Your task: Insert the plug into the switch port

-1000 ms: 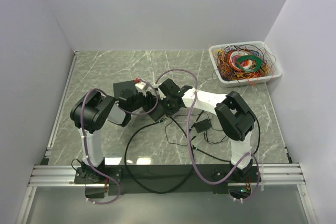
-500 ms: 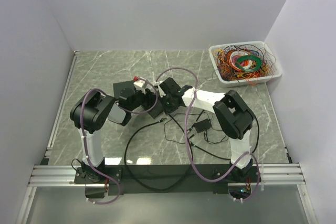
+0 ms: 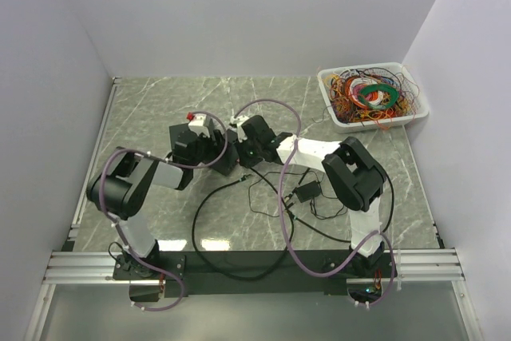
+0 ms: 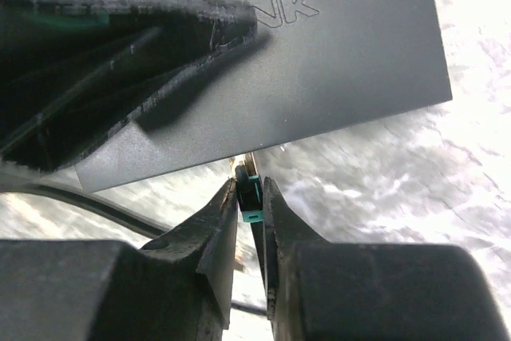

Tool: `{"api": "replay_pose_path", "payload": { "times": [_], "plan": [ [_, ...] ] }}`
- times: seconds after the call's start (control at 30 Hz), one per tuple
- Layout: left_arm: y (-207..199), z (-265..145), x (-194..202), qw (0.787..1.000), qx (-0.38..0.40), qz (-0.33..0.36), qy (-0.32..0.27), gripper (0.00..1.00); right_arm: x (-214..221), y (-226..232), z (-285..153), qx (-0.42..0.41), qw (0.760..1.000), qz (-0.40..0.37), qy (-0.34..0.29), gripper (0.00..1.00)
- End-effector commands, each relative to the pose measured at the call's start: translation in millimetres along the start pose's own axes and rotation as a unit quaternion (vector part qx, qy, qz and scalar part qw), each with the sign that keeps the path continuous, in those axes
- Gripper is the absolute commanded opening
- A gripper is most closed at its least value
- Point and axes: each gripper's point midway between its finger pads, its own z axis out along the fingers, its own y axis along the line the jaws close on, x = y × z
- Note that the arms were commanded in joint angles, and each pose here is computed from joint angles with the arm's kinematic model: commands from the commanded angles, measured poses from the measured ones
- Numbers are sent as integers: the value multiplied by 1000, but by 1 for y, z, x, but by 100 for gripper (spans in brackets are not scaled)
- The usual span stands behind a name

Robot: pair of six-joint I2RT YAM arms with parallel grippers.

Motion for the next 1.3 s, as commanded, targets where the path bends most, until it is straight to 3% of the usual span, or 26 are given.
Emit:
{"api": "replay_pose_path", "payload": {
  "times": [0.0, 0.07, 0.2, 0.3, 0.43, 0.67, 0.9, 1.1, 1.27],
  "plan": [
    [-17, -13, -9, 999, 1, -31, 26, 75, -95, 18, -31, -32, 984, 23, -173, 24],
    [-18, -18, -23, 1000, -8, -27, 15, 80, -96, 23, -41, -31, 984, 24, -176, 30],
    [-22, -31, -59, 999, -32, -27, -10, 85, -90, 13, -71, 4, 981, 42, -189, 59],
    [-21, -36, -72, 998, -51, -29, -10, 86, -88, 6, -97, 29, 978, 48, -199, 67],
    [-21, -49, -96, 996, -74, -34, -30, 87, -73, 1, -123, 44, 977, 61, -202, 69],
    [-38, -79, -83, 996, -69, -45, -25, 84, -18, -20, -164, 94, 969, 115, -196, 69],
    [-74, -115, -16, 997, -28, -67, 25, 81, 33, -61, -188, 205, 953, 150, -168, 70],
    [-98, -137, 26, 995, 0, -85, 56, 78, 47, -66, -169, 212, 956, 162, -120, 72],
    [-97, -158, 51, 993, -40, -60, 91, 76, 60, -52, -144, 177, 969, 162, -62, 71]
  ]
}}
